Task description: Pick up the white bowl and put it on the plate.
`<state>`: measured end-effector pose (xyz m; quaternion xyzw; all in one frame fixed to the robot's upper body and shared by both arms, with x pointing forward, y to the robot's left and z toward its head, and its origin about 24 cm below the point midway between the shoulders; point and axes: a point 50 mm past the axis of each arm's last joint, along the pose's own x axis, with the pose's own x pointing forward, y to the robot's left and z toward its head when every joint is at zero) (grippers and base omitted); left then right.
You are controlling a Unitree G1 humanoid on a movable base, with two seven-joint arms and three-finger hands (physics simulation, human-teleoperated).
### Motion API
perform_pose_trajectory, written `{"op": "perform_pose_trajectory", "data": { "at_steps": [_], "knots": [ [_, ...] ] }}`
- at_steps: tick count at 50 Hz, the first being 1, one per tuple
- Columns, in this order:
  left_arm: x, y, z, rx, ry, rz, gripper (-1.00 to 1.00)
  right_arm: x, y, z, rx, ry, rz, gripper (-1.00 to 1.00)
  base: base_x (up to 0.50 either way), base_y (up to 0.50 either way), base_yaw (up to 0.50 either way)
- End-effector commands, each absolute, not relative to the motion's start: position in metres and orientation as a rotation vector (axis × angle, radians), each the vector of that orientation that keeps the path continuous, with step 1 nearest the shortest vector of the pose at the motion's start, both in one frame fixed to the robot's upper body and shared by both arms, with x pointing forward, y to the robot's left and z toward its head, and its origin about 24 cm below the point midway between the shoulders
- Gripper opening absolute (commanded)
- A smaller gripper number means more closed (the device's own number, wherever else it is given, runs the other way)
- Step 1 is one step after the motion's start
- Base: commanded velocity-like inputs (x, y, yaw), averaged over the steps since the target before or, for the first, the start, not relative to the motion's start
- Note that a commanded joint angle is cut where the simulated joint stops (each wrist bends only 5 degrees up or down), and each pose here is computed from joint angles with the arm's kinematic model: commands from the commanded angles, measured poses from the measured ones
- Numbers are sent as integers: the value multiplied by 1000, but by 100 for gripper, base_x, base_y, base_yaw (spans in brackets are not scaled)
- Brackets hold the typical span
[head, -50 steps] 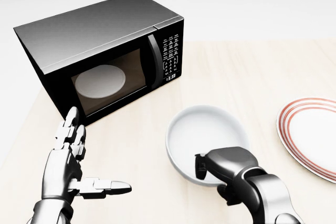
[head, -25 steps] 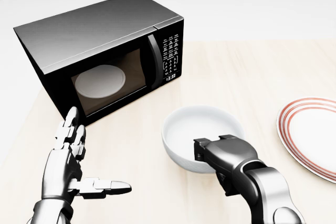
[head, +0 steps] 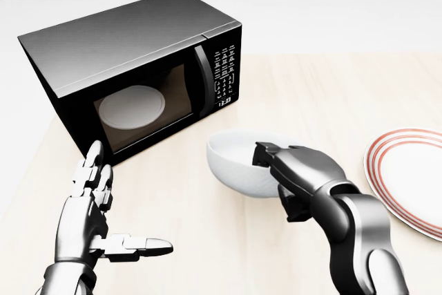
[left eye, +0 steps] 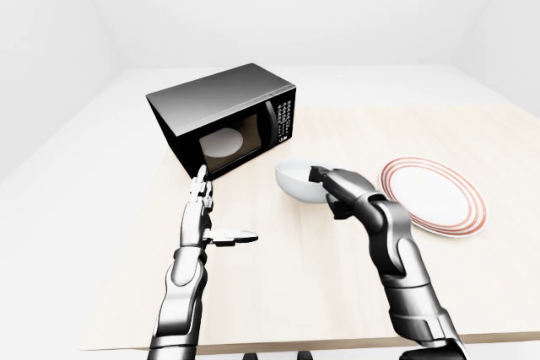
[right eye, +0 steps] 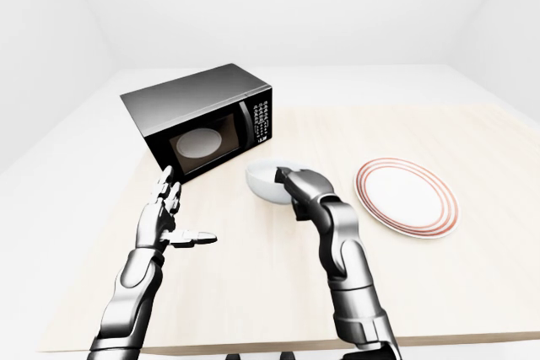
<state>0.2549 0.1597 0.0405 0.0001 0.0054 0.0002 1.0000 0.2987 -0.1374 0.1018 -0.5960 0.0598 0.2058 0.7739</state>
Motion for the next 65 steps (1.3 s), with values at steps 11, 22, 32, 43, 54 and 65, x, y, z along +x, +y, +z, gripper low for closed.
{"op": "perform_pose_trajectory", "data": {
  "at_steps": [11,22,32,43,54,65],
  "knots": [
    [255,160,40,0,11,1,100,300,-139,122,-1336,66,383,-100,0,0,0],
    [255,160,40,0,11,0,100,298,-144,141,-1393,10,313,-100,0,0,0],
    [255,160,40,0,11,1,100,302,-151,169,-1494,-50,211,-100,0,0,0],
    [255,160,40,0,11,0,100,310,-161,169,-1602,-18,194,-100,0,0,0],
    [255,160,40,0,11,0,100,314,-167,166,-1634,-25,141,-100,0,0,0],
    [255,160,40,0,11,0,100,316,-182,162,-1642,17,115,-100,0,0,0]
  ]
}}
